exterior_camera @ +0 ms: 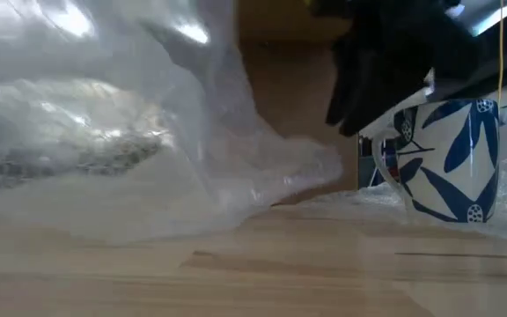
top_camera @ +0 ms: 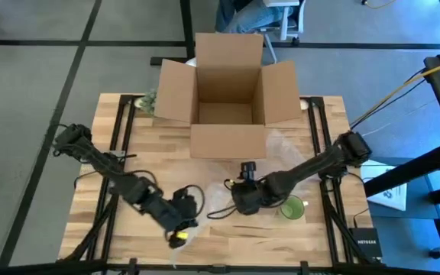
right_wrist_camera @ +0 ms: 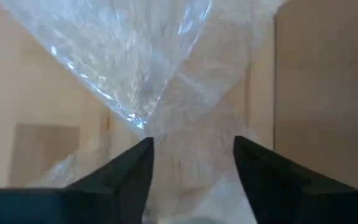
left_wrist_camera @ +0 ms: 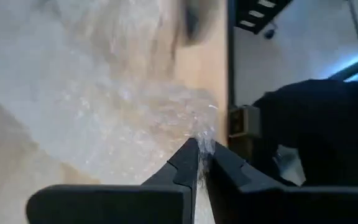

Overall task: Wrap mug
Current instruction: Wrap the white mug with bubble wrap

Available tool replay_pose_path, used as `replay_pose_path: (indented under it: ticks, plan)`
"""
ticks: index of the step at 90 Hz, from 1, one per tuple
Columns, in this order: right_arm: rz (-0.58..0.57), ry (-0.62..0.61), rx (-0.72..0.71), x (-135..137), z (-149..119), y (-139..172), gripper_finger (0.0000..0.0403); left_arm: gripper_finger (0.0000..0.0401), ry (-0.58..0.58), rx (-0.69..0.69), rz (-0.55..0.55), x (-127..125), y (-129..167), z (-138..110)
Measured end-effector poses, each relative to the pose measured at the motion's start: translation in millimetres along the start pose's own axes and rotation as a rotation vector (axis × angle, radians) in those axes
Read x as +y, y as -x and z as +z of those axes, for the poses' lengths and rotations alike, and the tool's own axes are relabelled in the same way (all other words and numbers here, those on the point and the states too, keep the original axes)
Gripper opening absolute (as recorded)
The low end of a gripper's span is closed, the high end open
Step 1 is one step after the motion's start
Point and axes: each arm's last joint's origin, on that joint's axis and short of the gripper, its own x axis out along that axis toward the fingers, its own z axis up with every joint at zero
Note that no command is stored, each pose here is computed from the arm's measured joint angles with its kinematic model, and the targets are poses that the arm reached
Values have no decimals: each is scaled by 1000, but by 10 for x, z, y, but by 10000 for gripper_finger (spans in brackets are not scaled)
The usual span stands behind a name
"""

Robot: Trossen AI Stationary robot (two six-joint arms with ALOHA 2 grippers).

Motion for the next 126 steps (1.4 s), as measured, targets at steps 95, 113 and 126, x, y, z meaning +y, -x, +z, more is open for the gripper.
replay_pose_path:
  ticks: [95, 113, 126]
  plan:
    - [349, -224, -325, 438, 405, -267, 253, 141, 206, -43, 470, 1033, -403, -1083]
    - [344, -180, -126, 619, 212, -664, 253, 141, 267, -30, 599, 1391, -412, -1364]
    - [386, -147, -15, 687, 105, -791, 253, 141, 300, 21, 700, 1480, -330, -1435]
